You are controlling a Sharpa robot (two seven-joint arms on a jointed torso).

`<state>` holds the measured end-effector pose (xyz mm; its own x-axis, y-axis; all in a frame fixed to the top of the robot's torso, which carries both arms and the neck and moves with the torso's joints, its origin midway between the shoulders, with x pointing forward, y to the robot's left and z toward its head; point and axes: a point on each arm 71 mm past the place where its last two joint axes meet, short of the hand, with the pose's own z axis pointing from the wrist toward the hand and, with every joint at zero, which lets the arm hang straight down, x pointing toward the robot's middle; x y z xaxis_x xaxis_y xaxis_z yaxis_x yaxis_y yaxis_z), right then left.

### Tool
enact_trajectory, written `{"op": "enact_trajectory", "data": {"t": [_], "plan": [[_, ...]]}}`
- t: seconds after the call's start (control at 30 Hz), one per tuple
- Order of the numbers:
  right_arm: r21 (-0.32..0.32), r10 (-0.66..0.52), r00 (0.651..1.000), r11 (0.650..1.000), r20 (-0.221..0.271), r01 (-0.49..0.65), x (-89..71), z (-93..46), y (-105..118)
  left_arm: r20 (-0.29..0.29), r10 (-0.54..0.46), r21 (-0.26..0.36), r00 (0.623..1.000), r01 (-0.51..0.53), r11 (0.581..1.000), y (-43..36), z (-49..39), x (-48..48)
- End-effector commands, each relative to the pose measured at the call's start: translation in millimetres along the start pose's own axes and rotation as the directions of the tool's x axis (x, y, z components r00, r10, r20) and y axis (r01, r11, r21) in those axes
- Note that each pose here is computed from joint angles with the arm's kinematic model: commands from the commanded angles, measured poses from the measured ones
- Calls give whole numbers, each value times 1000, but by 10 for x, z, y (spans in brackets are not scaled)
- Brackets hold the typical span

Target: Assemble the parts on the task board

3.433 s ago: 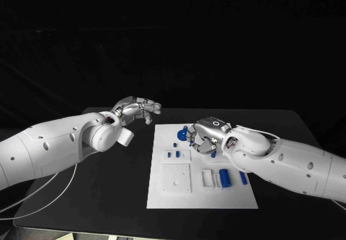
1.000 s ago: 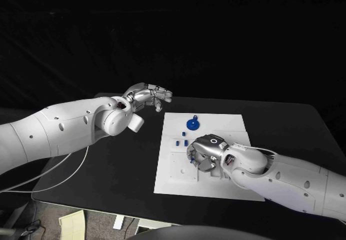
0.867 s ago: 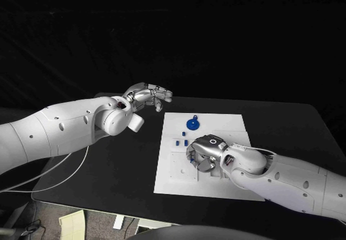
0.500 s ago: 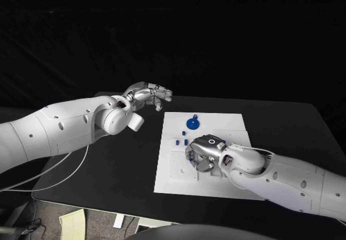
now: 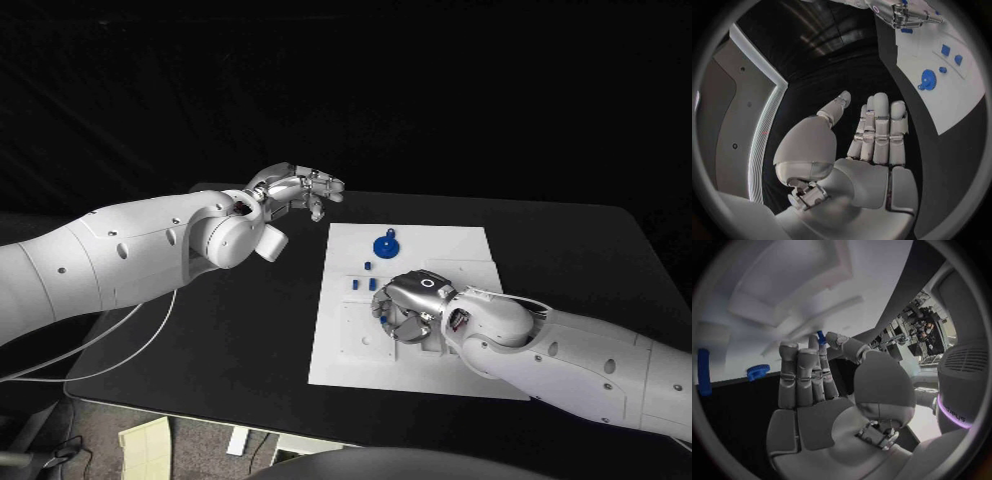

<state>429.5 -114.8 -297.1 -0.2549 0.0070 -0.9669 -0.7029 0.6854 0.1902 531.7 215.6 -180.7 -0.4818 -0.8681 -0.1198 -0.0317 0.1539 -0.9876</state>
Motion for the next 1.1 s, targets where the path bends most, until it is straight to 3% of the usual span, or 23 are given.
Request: {"op": "enact_trajectory", "data": {"t": [0.03,0.47,0.63,0.83,1.1], "plan": [[-3,49,999,999,6,-49,40,-35,-11,-28,30,11,999,-30,999,-13,-2,27],[-2,100,984,995,151,-101,-98,-198,-42,-22,24,9,999,-24,1000,-4,5,4],[-2,114,978,993,175,-115,-329,-224,-63,-21,21,8,1000,-20,1000,-3,4,1],[87,32,995,995,92,-40,-675,-268,-276,-21,21,7,1000,-21,1000,-1,10,2],[174,-28,997,985,74,14,-941,-436,-595,-27,20,9,999,-20,1000,-6,29,28]]}}
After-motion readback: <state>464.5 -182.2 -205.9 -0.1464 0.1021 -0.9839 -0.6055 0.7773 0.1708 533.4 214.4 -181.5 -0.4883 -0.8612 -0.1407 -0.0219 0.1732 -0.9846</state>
